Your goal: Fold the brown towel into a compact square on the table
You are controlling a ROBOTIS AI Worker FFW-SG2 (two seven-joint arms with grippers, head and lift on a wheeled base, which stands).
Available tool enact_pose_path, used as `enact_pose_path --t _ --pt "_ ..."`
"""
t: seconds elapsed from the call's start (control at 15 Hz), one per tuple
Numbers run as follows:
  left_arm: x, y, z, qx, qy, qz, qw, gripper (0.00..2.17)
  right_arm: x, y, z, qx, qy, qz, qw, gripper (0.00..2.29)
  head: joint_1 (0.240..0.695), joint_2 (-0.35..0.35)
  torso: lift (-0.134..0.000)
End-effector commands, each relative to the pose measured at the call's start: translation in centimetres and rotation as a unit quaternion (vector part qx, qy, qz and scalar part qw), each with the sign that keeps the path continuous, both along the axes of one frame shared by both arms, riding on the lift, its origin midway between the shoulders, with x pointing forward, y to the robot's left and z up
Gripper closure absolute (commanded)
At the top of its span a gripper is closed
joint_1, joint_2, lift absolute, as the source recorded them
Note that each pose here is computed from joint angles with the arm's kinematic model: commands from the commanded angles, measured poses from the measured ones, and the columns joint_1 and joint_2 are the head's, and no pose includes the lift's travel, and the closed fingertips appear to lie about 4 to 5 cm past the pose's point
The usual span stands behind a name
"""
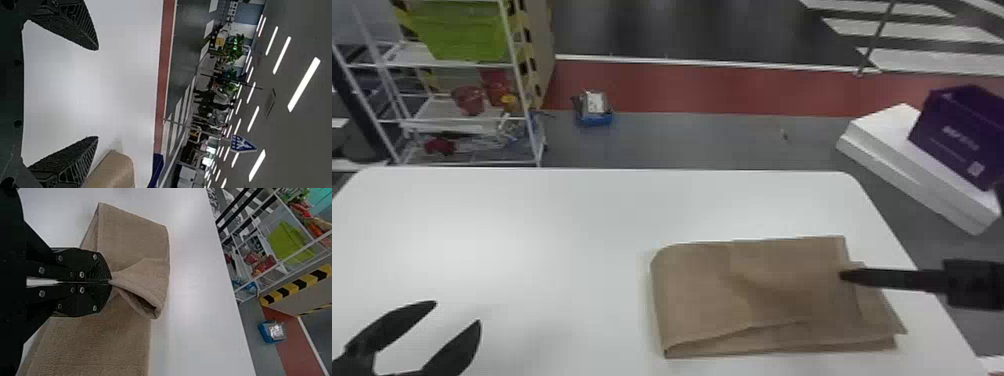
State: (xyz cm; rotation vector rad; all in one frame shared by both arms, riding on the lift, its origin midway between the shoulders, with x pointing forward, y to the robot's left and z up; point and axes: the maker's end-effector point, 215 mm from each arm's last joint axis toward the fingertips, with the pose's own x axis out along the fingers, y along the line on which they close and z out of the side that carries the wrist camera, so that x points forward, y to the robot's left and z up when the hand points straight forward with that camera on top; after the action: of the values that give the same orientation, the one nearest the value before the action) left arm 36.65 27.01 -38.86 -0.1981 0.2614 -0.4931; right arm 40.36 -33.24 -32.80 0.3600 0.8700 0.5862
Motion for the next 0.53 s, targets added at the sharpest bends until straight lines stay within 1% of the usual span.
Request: enact_pose_path --t 0.0,0.07,0.13,0.2,0.27,0.4,0.47 --pt "0.1 -0.5 0.0 -0.002 0.001 -0.003 1.0 0.07 1.3 -0.3 5.2 0.015 -0.057 0.009 0.9982 1.11 0.695 -0.092 -0.124" --pt "0.2 -0.5 0.1 -0.002 0.0 -0.003 1.0 0.07 1.2 -0.8 6.7 0.021 -0.073 0.01 0.997 1.11 0.695 -0.094 -0.124" --pt "0.3 -0.6 0.1 -0.003 0.0 -0.004 1.0 0.07 0.9 -1.6 7.7 0.033 -0.081 0.006 0.9961 1.11 0.695 -0.098 -0.124" --pt "0.3 -0.7 0.0 -0.004 0.002 -0.005 1.0 0.07 0.0 -2.3 7.2 0.035 -0.072 0.003 0.9968 1.11 0.695 -0.102 -0.124" --pt "0.3 -0.7 0.0 -0.005 0.001 -0.005 1.0 0.07 -1.2 -3.3 5.7 0.029 -0.054 -0.009 0.9981 1.11 0.695 -0.11 -0.124" --pt "0.4 -0.5 -0.3 -0.006 0.003 -0.004 1.0 0.07 -4.1 -4.0 0.5 0.02 0.012 -0.025 0.9994 1.11 0.695 -0.141 -0.124" --pt "0.4 -0.6 -0.3 -0.007 0.002 -0.004 1.0 0.07 -4.9 -4.5 -1.3 0.016 0.035 -0.035 0.9987 1.11 0.695 -0.152 -0.124"
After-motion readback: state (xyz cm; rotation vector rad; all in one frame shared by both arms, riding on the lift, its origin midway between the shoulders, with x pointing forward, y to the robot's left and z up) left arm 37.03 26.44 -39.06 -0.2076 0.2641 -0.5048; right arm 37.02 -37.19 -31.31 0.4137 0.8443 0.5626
